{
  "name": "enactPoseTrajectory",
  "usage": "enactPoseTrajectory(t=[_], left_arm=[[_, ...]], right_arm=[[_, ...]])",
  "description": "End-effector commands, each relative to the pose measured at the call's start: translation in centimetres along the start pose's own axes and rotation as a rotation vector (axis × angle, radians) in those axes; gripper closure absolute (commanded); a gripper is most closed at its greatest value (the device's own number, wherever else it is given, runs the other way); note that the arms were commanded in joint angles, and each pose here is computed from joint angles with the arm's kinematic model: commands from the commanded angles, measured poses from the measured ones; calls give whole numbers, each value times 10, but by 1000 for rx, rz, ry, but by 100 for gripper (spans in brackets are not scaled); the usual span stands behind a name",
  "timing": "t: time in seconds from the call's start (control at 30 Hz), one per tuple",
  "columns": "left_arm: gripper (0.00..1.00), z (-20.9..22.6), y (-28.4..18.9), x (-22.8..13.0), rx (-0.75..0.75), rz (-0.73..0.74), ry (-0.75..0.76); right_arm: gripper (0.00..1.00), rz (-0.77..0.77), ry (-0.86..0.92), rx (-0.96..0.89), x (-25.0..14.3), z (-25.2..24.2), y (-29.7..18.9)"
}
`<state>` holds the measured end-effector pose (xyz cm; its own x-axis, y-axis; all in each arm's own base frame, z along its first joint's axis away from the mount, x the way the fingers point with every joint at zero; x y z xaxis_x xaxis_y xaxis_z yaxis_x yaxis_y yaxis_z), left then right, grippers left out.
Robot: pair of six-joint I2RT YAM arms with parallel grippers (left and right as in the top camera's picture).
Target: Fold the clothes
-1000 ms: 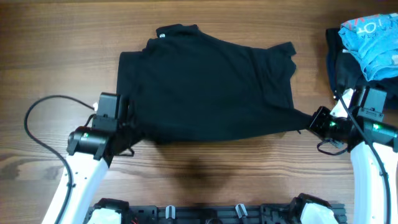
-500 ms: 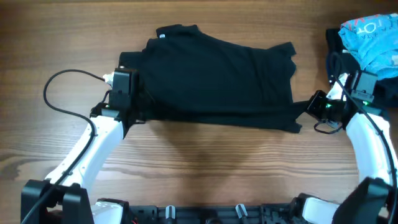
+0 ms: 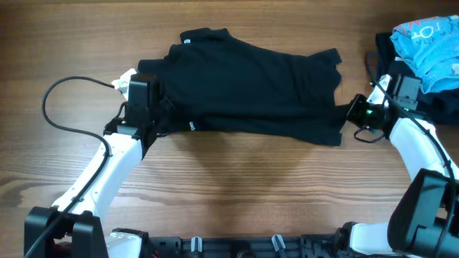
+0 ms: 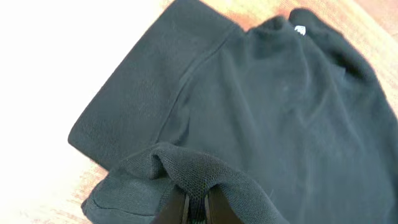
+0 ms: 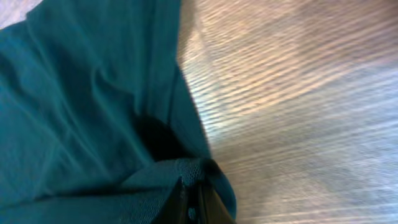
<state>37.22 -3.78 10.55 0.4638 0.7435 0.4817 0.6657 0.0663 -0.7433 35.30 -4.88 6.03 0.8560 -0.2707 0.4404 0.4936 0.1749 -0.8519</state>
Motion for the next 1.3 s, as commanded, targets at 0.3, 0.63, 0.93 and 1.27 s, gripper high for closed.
enactPoseTrajectory(t=[0.3, 0.63, 0.93, 1.27], left_arm=[[28, 8, 10, 3, 48, -14, 47], [33, 50, -27, -43, 234, 283, 117], [87, 59, 4, -56, 283, 319, 126], [96, 64, 50, -63, 303, 289, 134]], right_arm=[[5, -12, -64, 42, 8, 20, 2], [68, 215, 27, 90, -43, 35, -21], [96, 197, -131, 138, -54, 73, 0], [96, 160, -160, 58, -46, 66, 13]])
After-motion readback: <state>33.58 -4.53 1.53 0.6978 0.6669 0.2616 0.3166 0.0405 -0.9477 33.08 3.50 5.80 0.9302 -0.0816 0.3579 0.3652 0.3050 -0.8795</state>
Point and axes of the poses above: each gripper's point midway between its finger pads, its own y axis out along the fingers, its own z axis along the line the jaws close on, x = y × z, the point moved 1 cm from there along -y, back along the fingers, and after that the axes turned 13 degrees about -y, right-handed, at the moved point
